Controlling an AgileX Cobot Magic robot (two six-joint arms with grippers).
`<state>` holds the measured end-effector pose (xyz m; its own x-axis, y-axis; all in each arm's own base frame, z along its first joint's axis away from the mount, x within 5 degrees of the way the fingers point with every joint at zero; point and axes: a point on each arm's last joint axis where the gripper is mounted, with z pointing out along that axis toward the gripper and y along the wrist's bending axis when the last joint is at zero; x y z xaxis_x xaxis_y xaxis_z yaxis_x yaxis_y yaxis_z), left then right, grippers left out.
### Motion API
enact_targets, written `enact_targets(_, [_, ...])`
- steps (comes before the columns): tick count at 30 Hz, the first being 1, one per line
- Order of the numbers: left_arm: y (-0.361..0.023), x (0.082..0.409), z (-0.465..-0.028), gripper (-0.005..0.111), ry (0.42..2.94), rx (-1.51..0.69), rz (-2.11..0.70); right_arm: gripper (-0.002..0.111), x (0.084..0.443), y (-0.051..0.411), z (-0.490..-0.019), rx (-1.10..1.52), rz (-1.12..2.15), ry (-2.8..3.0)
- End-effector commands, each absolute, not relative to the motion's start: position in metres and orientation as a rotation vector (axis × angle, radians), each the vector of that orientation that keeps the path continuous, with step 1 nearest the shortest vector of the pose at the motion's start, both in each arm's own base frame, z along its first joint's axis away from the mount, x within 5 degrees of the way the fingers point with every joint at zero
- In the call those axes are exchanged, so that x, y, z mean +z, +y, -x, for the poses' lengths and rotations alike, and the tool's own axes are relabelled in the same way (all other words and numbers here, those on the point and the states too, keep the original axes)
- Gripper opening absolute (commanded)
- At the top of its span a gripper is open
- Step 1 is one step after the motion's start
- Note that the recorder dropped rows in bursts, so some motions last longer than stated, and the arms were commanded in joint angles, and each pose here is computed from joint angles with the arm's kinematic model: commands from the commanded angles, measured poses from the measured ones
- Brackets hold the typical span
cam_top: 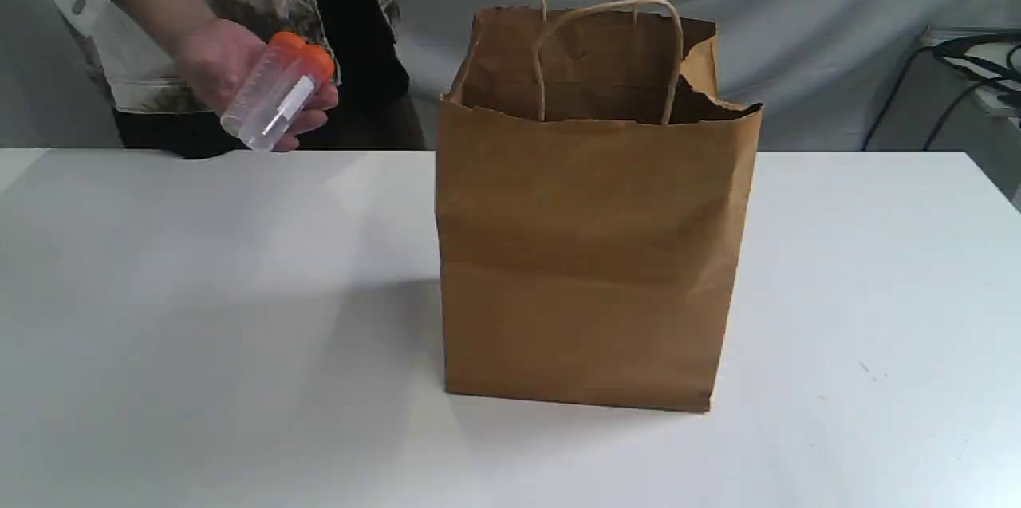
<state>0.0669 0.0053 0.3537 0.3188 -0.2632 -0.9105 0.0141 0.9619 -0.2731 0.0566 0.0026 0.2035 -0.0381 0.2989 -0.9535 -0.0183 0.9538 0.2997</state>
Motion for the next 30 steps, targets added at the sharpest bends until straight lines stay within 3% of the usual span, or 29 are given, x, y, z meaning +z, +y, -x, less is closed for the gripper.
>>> enact_targets(1, [0.005,0.398,-0.087,0.0,1.184,-0.037,0.094,0.03,0.201,0.003,-0.056,0.236,-0.193,1.617])
enact_targets(7, [0.001,0.47,-0.125,0.0,0.818,-0.168,0.024,0.03,0.201,0.003,-0.056,0.23,-0.187,1.617])
enact_targets(17, [-0.026,0.489,-0.264,0.0,1.233,-0.457,-0.276,0.03,0.201,0.003,-0.056,0.216,-0.172,1.616])
enact_targets(23, [-0.032,0.484,-0.317,0.0,1.516,-0.594,-0.336,0.03,0.201,0.003,-0.056,0.212,-0.169,1.61])
enact_targets(30, [-0.048,0.474,-0.354,0.0,1.604,-0.92,-0.495,0.03,0.201,0.003,-0.056,0.208,-0.17,1.608])
